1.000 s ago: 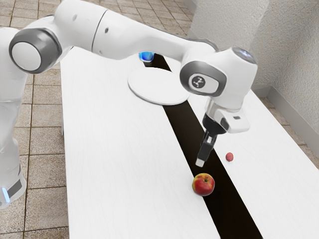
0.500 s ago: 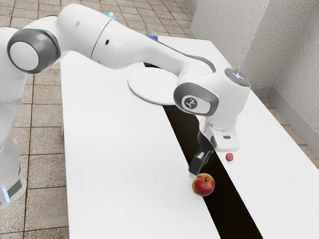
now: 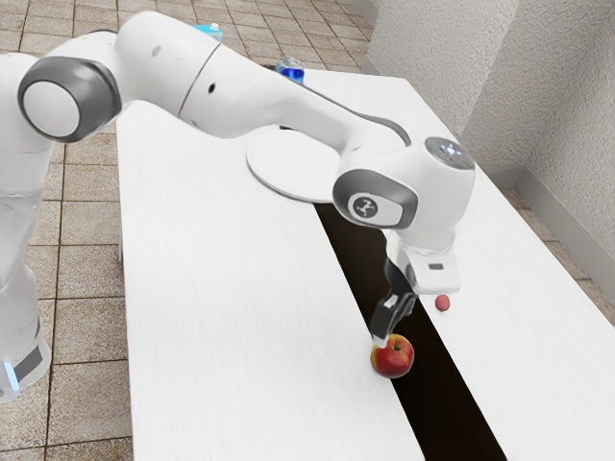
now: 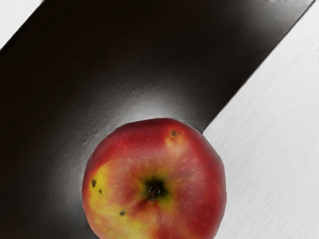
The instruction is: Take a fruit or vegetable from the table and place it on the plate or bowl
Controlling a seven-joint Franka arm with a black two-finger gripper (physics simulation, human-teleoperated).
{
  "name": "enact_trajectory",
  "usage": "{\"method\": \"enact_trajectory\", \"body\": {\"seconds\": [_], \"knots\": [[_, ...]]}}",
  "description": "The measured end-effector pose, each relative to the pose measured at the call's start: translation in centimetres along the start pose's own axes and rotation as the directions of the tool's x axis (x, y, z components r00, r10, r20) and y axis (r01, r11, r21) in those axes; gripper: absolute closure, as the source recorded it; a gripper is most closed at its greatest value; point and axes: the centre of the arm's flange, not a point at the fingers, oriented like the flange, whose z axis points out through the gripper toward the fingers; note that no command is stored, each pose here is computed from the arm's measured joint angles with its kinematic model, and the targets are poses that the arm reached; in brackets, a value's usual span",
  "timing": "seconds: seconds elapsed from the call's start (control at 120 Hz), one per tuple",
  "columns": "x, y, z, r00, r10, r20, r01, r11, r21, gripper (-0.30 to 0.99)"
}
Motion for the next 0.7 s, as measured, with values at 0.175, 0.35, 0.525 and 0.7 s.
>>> {"method": "enact_trajectory", "body": {"seconds": [0.175, 0.35, 0.525, 0.7], "knots": [[0.4, 0.3, 0.8, 1.000, 0.001, -0.027, -0.002, 1.000, -0.030, 0.00], [0.4, 0.5, 2.4, 1.000, 0.001, -0.029, -0.003, 0.998, -0.057, 0.00], [0.3, 0.3, 3.8, 1.000, 0.002, -0.027, -0.004, 0.998, -0.064, 0.00], [0.3, -0.1, 4.2, 0.999, 0.006, -0.032, -0.008, 0.998, -0.056, 0.00]]}}
